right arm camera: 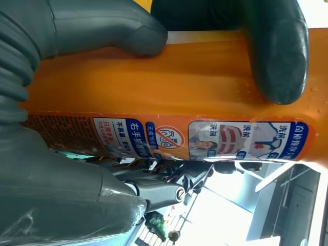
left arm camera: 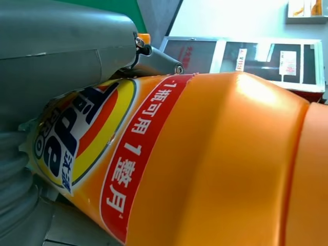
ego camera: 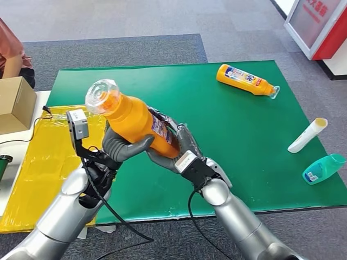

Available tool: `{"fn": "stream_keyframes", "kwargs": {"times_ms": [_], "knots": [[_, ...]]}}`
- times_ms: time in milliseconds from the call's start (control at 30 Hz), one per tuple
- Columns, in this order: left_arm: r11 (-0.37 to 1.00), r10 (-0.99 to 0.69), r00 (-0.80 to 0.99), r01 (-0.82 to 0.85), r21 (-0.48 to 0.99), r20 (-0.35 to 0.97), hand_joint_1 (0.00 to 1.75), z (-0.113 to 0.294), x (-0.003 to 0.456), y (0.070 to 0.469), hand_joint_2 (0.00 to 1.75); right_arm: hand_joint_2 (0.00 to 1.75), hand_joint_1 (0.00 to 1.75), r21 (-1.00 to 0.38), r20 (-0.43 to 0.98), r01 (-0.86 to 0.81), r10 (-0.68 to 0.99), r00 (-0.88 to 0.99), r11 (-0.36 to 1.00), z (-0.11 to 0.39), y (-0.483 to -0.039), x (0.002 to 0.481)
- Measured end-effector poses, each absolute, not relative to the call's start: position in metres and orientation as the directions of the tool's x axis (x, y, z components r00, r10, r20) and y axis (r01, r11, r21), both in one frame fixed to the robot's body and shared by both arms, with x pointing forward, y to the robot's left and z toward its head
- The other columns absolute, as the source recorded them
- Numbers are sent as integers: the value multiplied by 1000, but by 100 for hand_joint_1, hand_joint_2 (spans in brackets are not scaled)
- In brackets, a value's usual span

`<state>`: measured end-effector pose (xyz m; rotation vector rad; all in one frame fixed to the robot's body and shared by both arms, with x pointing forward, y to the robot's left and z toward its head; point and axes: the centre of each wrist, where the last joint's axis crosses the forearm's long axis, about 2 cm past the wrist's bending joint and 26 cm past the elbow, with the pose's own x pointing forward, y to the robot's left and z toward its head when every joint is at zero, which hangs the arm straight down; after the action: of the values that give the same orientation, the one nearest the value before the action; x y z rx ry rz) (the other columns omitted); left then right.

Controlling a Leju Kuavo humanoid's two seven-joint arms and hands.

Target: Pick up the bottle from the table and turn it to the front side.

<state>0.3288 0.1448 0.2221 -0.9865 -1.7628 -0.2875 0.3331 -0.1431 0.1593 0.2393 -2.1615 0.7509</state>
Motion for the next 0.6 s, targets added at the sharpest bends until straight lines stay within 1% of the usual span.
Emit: {"fn": "stream_keyframes", "kwargs": {"times_ms": [167,200,300,333,467,600], "knots": [[635,475,-108,729,-255,873,175,220,330,146,175,175,175,-434,762,-404,88,-642,805,156,-143,334],[636,474,-107,728,-256,874,175,219,330,147,175,175,134,-434,763,-405,89,-641,805,155,-143,334],[638,473,-107,726,-256,875,175,217,330,148,175,175,3,-435,766,-406,93,-637,804,154,-143,335],[640,473,-110,725,-255,874,175,217,330,149,175,175,0,-435,767,-406,95,-634,804,154,-143,336],[663,474,-140,706,-248,869,175,212,329,153,175,175,0,-430,781,-408,104,-616,805,152,-144,338],[735,446,-213,642,-220,869,175,206,323,159,175,175,0,-414,802,-413,110,-587,811,152,-146,341]]}}
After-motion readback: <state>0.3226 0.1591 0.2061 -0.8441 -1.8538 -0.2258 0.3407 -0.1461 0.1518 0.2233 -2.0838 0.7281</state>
